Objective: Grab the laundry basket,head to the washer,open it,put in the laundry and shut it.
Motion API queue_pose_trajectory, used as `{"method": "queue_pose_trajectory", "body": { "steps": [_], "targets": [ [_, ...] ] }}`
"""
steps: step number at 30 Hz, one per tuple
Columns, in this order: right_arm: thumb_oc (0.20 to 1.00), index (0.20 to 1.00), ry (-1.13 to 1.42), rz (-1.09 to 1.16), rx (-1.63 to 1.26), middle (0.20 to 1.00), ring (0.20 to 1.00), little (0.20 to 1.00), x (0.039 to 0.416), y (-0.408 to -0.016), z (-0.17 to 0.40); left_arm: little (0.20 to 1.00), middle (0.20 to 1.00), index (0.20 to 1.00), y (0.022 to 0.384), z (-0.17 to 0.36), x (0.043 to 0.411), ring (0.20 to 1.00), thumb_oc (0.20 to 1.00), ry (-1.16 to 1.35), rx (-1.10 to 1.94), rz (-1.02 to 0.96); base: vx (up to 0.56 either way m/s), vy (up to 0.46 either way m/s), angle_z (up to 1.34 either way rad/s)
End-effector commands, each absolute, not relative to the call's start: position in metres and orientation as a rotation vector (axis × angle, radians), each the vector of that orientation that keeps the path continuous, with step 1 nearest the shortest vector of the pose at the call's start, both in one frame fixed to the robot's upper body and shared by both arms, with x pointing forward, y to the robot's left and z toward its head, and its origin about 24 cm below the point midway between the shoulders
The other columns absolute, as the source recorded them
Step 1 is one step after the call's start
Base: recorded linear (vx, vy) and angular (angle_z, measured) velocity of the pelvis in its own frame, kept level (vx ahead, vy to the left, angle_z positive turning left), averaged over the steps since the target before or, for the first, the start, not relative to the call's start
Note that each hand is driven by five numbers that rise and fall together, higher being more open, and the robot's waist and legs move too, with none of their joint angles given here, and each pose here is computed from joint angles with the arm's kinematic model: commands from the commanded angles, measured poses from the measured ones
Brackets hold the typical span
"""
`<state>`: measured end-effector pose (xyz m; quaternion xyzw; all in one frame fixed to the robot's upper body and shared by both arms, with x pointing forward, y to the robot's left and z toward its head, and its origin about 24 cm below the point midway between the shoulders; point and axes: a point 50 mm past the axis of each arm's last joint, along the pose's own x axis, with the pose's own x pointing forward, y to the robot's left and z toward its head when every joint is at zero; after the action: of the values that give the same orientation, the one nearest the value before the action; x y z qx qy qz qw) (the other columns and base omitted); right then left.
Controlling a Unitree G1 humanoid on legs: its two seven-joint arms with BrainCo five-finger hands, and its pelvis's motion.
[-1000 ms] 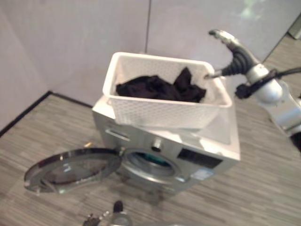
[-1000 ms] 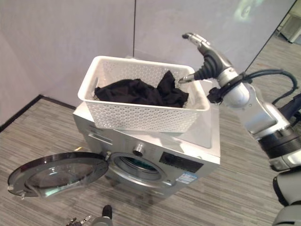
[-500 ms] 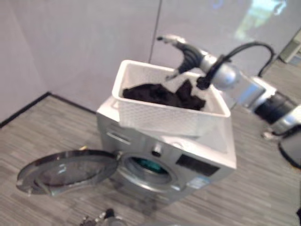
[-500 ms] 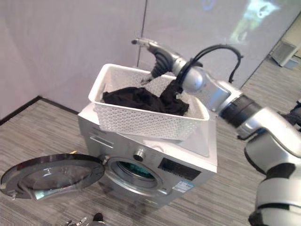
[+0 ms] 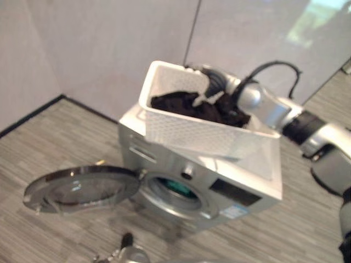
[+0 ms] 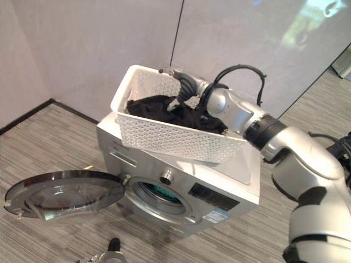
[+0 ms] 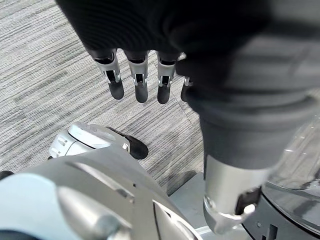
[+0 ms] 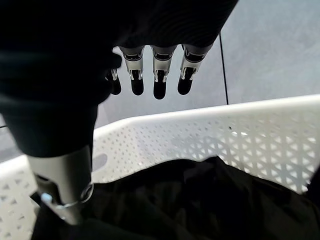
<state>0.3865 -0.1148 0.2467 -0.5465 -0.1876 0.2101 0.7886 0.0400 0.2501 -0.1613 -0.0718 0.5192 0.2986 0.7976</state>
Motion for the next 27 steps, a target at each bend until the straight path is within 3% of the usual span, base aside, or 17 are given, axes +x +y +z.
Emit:
{"method": "queue_pose_trajectory", "body": {
  "steps": [1,14,27],
  "targets": [
    [1.0,1.0,-0.409,0.397,-1.239,1.0,1.0,1.0,0.391,-0.125,0.265,1.0,1.0,1.0,0.206,-0.171,0.04,1.0,1.0,1.159,-0.228,0.544,0.0,0.0,0.0],
    [1.0,1.0,-0.244,0.525,-1.247,1.0,1.0,1.0,0.396,-0.107,0.203,1.0,1.0,1.0,0.206,-0.168,0.054,1.0,1.0,1.094,-0.264,0.563,0.0,0.0,0.01],
    [1.0,1.0,-0.083,0.445,-1.326,1.0,1.0,1.0,0.408,-0.133,0.178,1.0,1.0,1.0,0.211,-0.164,0.06,1.0,1.0,1.036,-0.315,0.624,0.0,0.001,0.05]
  ]
}}
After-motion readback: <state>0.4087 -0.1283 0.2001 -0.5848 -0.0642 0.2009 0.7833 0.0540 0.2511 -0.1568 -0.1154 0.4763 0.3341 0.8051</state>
